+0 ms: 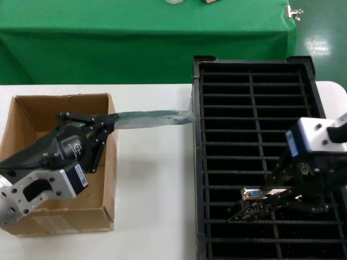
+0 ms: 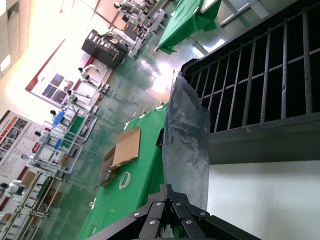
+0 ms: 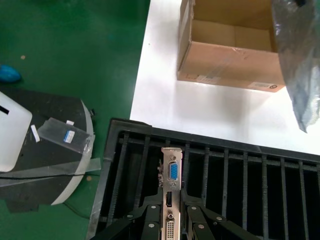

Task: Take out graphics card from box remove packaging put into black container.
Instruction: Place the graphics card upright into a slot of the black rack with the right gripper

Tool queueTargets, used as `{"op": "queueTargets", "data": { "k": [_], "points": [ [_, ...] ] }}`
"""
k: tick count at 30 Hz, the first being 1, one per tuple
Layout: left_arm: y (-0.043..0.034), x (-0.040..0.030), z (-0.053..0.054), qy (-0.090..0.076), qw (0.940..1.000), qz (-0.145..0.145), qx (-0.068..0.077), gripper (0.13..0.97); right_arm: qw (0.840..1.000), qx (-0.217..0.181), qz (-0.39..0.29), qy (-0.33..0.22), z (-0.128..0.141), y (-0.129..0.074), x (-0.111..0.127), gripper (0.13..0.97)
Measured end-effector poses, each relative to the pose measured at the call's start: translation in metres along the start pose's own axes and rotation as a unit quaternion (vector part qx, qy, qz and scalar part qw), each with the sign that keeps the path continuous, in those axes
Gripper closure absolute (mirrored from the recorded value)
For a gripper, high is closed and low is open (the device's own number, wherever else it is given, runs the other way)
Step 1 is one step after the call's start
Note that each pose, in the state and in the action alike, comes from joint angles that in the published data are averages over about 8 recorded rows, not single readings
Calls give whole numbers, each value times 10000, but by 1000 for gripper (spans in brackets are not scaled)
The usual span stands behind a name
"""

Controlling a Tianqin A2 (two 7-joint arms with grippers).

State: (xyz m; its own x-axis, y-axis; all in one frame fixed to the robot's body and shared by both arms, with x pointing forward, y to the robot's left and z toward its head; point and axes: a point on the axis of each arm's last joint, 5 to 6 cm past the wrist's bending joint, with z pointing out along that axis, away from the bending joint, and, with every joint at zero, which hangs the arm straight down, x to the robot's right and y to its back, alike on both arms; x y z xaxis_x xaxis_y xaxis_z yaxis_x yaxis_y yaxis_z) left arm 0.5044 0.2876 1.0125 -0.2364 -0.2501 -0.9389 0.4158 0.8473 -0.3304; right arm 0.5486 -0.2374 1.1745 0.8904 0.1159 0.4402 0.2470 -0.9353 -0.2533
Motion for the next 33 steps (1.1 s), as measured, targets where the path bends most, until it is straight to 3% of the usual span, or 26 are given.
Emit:
{"op": "queueTargets", "data": {
  "k": [10,33],
  "points": [
    [0,0,0,0,10000,0,0,958,9996,-258,-102,7,143,-133,109,907],
    [0,0,0,0,10000,0,0,958,9983,-447,-366,104,305,-57,200,907]
  ]
}}
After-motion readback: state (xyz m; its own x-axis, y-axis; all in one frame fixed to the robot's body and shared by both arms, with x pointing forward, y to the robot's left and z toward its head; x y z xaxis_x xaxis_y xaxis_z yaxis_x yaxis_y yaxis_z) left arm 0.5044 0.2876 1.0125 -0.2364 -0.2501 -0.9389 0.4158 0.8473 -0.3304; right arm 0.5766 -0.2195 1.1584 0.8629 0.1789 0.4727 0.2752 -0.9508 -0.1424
